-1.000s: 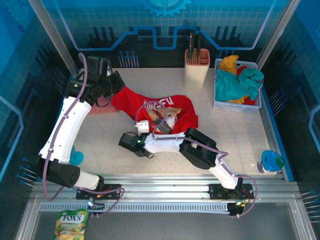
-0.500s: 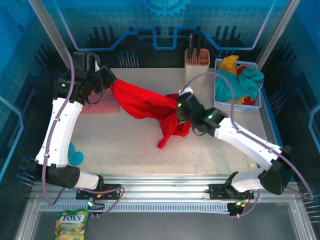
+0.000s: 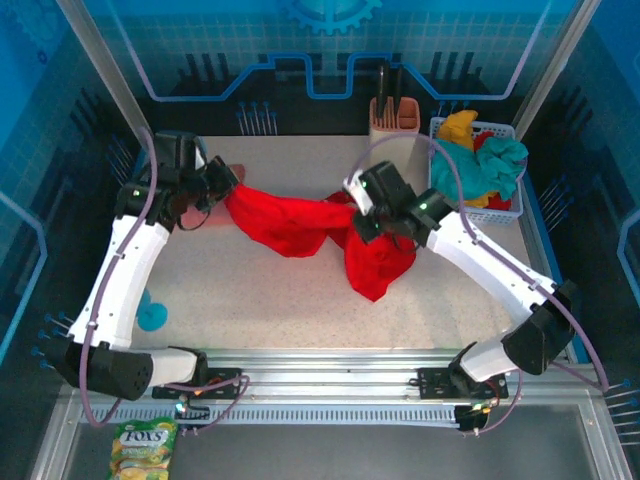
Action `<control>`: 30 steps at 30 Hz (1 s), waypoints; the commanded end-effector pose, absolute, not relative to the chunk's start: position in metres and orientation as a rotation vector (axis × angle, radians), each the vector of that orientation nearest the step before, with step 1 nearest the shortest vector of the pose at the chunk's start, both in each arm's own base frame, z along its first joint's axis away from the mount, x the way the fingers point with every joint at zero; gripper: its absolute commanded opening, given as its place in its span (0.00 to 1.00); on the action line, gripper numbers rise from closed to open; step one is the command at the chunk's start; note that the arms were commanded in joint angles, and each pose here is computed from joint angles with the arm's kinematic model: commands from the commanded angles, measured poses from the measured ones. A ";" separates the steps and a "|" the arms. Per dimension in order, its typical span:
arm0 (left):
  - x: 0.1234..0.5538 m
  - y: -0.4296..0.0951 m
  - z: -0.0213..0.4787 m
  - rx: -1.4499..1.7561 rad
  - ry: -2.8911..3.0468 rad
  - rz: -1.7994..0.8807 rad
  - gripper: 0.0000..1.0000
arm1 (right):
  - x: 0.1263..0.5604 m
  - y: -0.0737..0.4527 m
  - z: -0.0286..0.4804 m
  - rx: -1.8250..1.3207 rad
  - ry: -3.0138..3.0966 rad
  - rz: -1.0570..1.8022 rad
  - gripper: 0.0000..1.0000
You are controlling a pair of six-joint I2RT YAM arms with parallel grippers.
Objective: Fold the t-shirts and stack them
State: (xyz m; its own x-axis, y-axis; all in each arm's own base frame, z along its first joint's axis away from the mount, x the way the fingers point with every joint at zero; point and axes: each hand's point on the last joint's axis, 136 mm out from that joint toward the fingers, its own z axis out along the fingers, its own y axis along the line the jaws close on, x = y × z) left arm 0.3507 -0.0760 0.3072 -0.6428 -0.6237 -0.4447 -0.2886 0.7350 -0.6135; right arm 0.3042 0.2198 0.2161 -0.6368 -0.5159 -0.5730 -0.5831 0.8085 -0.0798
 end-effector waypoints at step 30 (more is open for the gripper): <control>0.334 -0.006 0.224 -0.800 2.398 -0.410 0.00 | 0.281 0.167 0.077 0.323 2.617 0.524 0.59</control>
